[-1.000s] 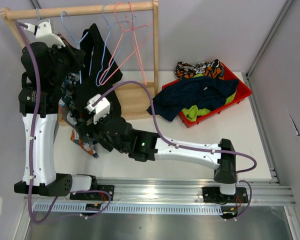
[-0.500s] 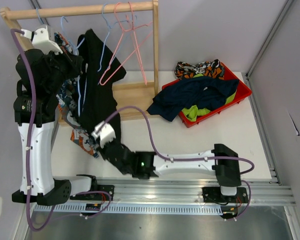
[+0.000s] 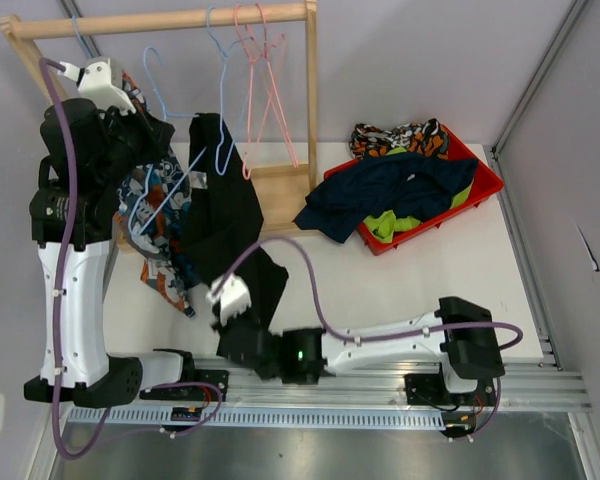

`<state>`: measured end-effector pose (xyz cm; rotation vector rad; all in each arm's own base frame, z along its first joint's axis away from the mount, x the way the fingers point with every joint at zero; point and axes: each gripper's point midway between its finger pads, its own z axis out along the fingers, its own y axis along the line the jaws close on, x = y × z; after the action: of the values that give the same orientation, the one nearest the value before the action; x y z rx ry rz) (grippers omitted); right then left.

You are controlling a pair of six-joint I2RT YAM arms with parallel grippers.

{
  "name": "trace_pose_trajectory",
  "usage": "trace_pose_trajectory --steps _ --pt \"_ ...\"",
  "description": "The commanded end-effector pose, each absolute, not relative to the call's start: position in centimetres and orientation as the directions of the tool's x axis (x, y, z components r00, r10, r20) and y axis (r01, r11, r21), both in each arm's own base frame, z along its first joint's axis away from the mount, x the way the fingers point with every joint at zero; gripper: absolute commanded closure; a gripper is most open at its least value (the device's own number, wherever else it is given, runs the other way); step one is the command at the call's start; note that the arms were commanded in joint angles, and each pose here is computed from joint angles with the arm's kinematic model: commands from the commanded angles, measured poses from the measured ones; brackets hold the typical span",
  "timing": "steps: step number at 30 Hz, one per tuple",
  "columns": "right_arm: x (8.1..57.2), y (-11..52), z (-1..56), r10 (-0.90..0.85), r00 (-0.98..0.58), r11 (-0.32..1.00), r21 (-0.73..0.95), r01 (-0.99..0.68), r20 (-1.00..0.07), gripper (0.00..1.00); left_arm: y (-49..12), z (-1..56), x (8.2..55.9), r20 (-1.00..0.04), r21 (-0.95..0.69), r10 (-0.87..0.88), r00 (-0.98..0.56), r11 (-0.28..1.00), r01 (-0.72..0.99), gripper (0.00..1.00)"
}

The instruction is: Remove the shorts from the hanger

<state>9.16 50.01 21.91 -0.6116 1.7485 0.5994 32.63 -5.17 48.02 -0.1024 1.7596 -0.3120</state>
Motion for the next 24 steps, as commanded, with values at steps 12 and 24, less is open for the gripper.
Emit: trace_pose_trajectory --steps 12,24 --pt "31.1 43.1 33.0 0.102 -0.234 0.861 0.203 -0.465 -0.967 1.0 -3.5 49.1 25.7 -0.97 -0.236 -0.229 -0.087 0.968 0.086 1.0" --pt "39.4 22.1 42.8 0.231 -0.058 0.956 0.238 -0.171 -0.971 1.0 -2.4 49.2 28.3 -0.961 -0.275 -0.275 -0.034 0.961 0.011 1.0"
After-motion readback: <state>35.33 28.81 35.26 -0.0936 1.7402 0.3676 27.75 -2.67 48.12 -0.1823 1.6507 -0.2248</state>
